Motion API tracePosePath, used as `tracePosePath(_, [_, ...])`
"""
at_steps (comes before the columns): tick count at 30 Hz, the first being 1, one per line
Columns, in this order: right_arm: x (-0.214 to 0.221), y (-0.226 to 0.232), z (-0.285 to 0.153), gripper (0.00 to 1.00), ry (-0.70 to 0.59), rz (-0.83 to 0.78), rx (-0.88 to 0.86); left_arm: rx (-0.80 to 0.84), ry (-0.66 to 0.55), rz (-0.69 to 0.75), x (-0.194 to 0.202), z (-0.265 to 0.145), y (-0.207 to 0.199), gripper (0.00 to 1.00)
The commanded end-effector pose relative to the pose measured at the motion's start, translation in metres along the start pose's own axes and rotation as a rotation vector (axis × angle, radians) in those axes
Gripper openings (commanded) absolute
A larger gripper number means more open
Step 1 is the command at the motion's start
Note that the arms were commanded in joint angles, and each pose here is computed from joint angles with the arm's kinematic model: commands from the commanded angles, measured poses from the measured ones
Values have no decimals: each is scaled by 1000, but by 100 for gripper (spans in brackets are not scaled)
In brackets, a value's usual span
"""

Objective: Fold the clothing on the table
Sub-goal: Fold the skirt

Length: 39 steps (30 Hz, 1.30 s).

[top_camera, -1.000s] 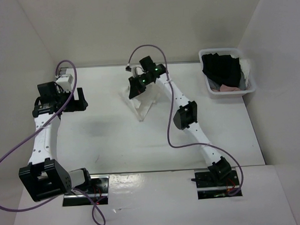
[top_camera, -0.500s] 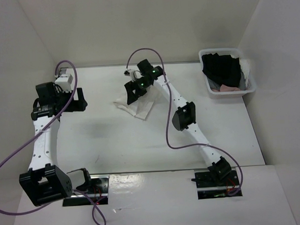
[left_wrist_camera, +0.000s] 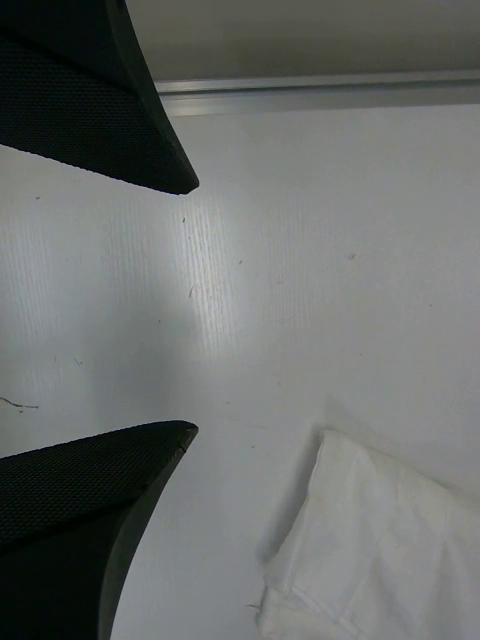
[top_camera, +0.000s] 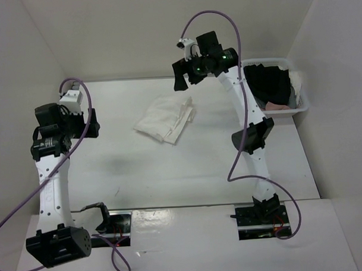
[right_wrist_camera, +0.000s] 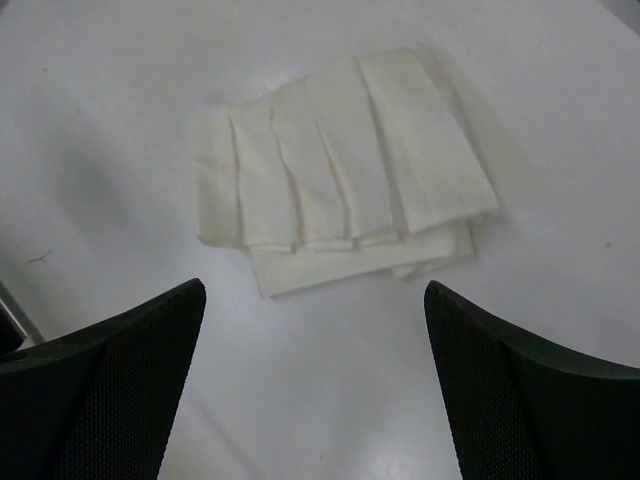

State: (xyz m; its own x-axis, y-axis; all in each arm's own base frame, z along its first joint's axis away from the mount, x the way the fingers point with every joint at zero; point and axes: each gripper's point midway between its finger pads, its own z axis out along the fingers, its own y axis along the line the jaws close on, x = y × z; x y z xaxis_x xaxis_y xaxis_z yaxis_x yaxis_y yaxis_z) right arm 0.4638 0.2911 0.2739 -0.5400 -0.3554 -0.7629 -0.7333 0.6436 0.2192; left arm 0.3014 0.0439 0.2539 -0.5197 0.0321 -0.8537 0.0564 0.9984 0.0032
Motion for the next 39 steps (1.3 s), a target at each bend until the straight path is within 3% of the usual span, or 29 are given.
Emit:
tracePosePath(1, [40, -18, -15, 94, 158, 67, 181, -47, -5, 30, -6, -17, 6, 100])
tracePosePath(6, [39, -32, -70, 95, 81, 87, 415, -52, -30, 57, -8, -39, 1, 100])
tracePosePath(7, [22, -22, -106, 98, 0, 67, 452, -52, -31, 57, -7, -42, 0, 100])
tracePosePath(10, [24, -16, -140, 98, -60, 59, 533, -69, -50, 63, -10, -53, -1, 100])
tracePosePath(11, [18, -6, -173, 98, -136, 47, 563, -79, -48, 63, -9, -53, 1, 100])
tracePosePath(12, [47, -13, -168, 98, -83, 58, 595, -77, -38, 60, -7, -54, 0, 100])
tracePosePath(13, [37, -10, -204, 98, -208, 46, 670, -81, -13, 54, 3, -49, 1, 100])
tracePosePath(14, [45, -10, -211, 98, -235, 46, 698, -82, -18, 55, 5, -48, 1, 100])
tracePosePath(15, [86, -30, -203, 98, -165, 69, 747, -95, -21, 44, 8, -47, 3, 100])
tracePosePath(17, [97, -42, -223, 98, -261, 76, 808, -98, -39, 24, 12, -41, 3, 100])
tracePosePath(18, [125, -49, -242, 98, -281, 97, 852, -97, -34, 22, 22, -38, 2, 100])
tracePosePath(22, [143, -63, -293, 98, -536, 102, 930, -73, -135, 32, 17, -32, -5, 100])
tracePosePath(23, [163, -66, -282, 98, -531, 91, 895, -59, -142, 34, 17, -30, -7, 100])
tracePosePath(25, [171, -65, -301, 98, -623, 70, 940, -35, -173, 44, 11, -28, -11, 100])
tracePosePath(29, [204, -89, -269, 98, -507, 108, 939, -83, -125, 44, 23, -5, 4, 100])
tracePosePath(39, [250, -109, -255, 98, -480, 150, 906, -110, -72, 46, 72, 38, 15, 100])
